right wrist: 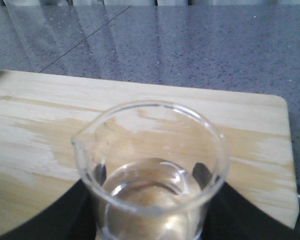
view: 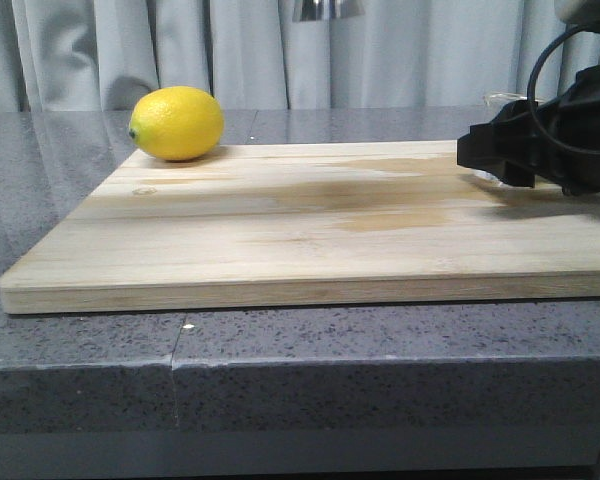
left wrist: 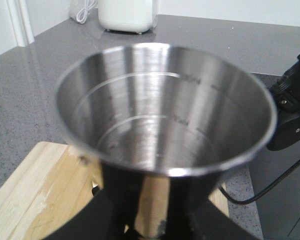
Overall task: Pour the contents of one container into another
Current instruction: 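Lift the beaker with the right gripper toward the held jigger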
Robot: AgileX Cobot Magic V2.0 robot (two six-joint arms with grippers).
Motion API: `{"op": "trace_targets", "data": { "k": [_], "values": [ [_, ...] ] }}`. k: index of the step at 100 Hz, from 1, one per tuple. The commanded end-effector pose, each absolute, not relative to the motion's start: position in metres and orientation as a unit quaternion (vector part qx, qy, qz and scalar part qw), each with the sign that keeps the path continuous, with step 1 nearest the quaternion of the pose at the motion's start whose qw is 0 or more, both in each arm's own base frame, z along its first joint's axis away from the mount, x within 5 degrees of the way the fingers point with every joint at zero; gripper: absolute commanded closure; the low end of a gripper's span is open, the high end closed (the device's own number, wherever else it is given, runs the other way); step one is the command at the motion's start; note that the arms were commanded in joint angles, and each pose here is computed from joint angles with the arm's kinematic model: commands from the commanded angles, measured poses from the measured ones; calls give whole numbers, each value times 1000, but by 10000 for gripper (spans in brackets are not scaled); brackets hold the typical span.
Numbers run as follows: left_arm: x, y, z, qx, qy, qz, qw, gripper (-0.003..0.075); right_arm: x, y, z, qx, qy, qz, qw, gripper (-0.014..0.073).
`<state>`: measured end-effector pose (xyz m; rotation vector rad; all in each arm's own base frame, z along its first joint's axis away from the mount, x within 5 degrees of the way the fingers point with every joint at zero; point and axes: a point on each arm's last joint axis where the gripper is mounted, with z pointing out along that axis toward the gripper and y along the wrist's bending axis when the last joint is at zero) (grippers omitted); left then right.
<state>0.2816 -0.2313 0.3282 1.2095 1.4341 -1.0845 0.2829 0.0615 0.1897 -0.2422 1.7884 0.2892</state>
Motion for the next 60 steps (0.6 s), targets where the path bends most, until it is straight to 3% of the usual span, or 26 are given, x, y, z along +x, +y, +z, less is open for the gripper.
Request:
{"op": "trace_targets", "data": {
  "k": [1, 22, 60],
  "values": [
    [277, -230, 353, 476, 558, -471, 490, 739, 284, 65, 220, -126, 719, 134, 670, 358],
    [284, -234, 339, 473, 571, -473, 476, 739, 270, 65, 251, -160, 697, 120, 689, 358],
    [295, -242, 311, 478, 574, -491, 448, 739, 255, 64, 340, -236, 636, 41, 734, 358]
  ]
}}
